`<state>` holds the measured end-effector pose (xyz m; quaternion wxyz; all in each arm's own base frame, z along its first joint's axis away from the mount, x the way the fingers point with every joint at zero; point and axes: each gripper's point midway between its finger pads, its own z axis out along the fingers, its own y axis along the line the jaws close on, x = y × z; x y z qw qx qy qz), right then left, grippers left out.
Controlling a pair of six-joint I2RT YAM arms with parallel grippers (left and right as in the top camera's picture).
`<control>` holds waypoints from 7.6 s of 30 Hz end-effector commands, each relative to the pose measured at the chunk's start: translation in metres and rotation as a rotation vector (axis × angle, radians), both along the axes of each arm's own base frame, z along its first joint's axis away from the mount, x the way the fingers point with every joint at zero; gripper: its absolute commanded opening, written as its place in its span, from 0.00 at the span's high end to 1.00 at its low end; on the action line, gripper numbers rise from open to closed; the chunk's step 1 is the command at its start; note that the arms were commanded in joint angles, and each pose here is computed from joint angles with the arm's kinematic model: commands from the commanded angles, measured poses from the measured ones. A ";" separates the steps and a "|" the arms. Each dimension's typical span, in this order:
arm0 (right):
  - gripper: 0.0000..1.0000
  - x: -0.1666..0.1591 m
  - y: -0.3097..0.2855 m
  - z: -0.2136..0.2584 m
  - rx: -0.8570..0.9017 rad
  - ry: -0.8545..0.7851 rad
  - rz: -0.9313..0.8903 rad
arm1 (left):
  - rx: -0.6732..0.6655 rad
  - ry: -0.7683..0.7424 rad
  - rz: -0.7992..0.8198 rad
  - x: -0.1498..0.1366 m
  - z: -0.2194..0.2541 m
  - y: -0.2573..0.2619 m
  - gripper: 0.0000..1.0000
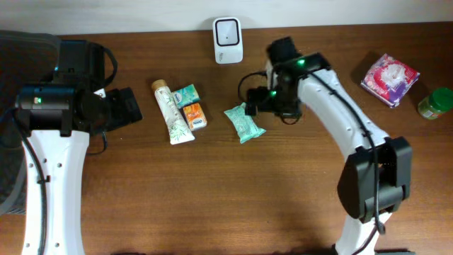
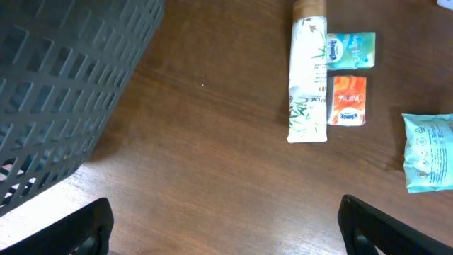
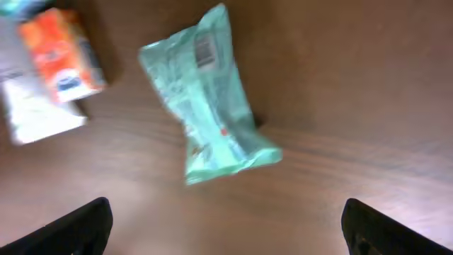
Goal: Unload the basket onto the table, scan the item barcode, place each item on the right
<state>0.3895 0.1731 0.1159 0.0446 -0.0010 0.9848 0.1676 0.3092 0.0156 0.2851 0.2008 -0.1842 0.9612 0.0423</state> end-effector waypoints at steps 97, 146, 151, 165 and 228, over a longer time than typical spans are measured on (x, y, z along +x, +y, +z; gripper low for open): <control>0.96 0.013 -0.011 -0.049 -0.186 -0.318 0.044 | -0.001 -0.021 0.016 -0.001 0.005 0.002 0.01; 0.51 0.002 -0.041 -0.070 -0.869 -0.413 0.251 | -0.002 -0.021 0.016 -0.001 0.005 0.002 0.01; 0.02 -0.021 0.035 -0.057 -0.865 -0.532 0.478 | -0.002 -0.021 0.016 -0.001 0.005 0.002 0.01; 0.01 0.031 -0.022 -0.028 -0.358 -0.278 0.393 | -0.001 -0.021 0.016 -0.001 0.005 0.002 0.01; 0.01 0.039 0.029 -0.015 -0.010 0.076 0.059 | -0.001 -0.021 0.016 -0.001 0.005 0.002 0.01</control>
